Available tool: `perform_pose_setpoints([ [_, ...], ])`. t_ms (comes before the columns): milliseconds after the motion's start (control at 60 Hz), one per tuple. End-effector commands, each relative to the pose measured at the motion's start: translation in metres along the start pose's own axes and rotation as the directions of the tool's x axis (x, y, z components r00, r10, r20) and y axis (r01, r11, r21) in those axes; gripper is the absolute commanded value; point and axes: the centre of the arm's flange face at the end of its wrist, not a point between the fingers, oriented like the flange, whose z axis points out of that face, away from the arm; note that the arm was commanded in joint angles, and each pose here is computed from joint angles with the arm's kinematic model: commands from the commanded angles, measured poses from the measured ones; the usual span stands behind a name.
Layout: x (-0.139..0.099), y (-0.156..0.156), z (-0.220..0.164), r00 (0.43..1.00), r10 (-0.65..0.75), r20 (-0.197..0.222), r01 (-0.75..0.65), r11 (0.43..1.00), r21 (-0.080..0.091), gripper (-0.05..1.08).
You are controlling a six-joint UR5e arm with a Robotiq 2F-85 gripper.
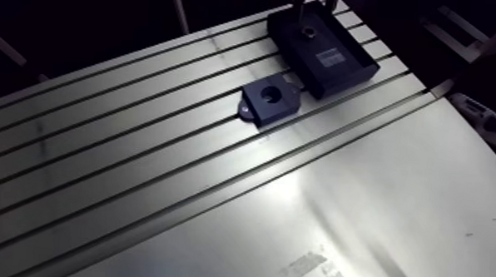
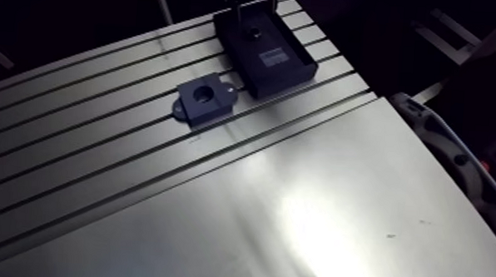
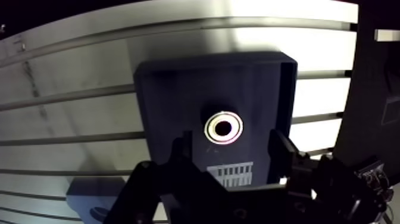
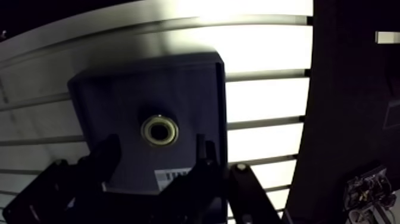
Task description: Pick up the bearing and press it into the housing until flush.
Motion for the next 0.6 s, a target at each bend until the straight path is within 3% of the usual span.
perform_pose_setpoints([
  [17, -0.0002, -0.0009, 0.0048, 1.0, -0.001, -0.017, 0.001, 1.0, -0.007, 0.3],
  [600, -0.0008, -0.0063, 0.0108, 1.0, -0.004, -0.018, 0.003, 1.0, -0.008, 0.3],
])
